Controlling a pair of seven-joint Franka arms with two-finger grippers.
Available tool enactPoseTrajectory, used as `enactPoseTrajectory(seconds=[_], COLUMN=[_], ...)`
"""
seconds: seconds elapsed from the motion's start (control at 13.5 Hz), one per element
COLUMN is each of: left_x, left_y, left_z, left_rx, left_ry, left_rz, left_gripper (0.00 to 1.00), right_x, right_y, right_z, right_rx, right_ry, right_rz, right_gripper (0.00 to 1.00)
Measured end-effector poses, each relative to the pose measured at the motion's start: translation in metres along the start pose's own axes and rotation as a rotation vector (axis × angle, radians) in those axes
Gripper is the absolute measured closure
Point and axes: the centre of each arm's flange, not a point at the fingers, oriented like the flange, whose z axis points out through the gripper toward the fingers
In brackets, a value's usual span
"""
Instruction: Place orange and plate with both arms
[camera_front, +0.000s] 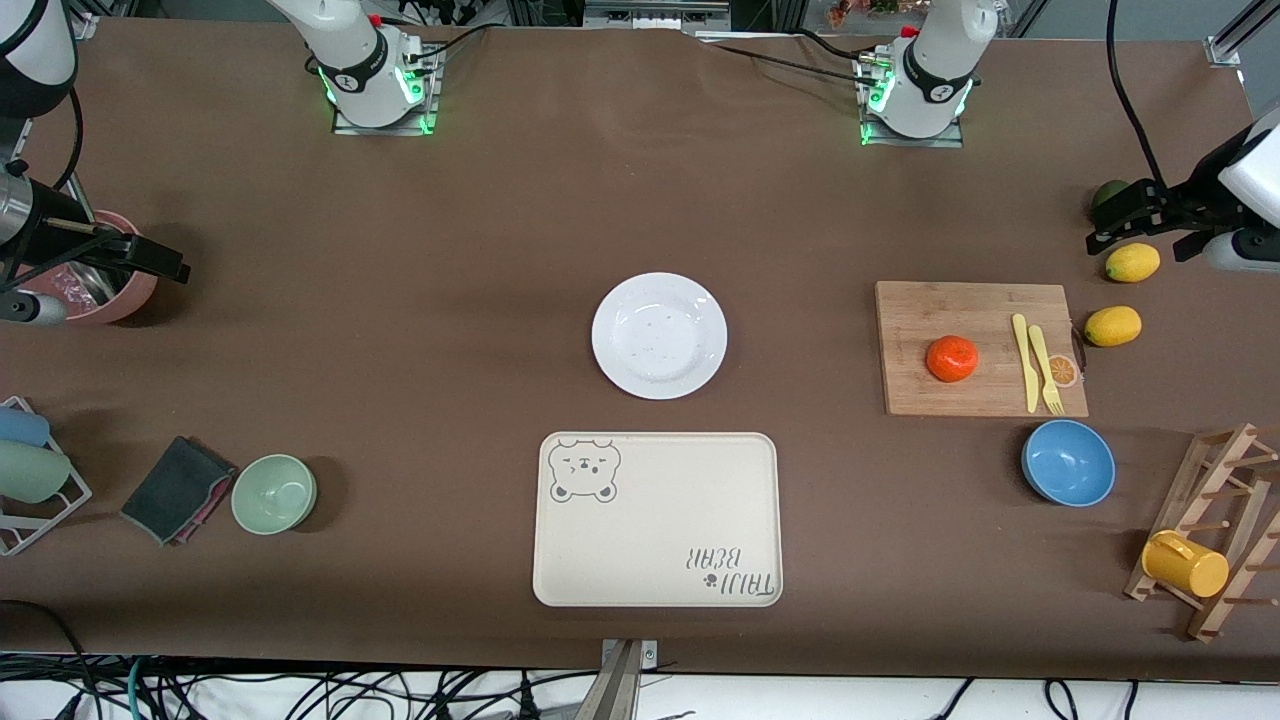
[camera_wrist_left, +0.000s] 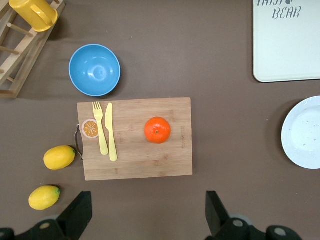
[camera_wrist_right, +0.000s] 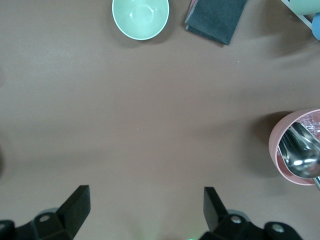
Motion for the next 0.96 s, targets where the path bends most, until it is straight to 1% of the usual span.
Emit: enactPoseTrajectory(seconds=[0.96], left_x=[0.0029], left_y=[-0.0021], left_z=[0.0001], left_rx=[0.0], left_ry=[0.005], left_rz=[-0.004], left_gripper=[0.0], right_x=[0.0], right_y=[0.0], right_z=[0.0], right_rx=[0.0], right_ry=[0.0], right_rz=[0.0], right_gripper=[0.0])
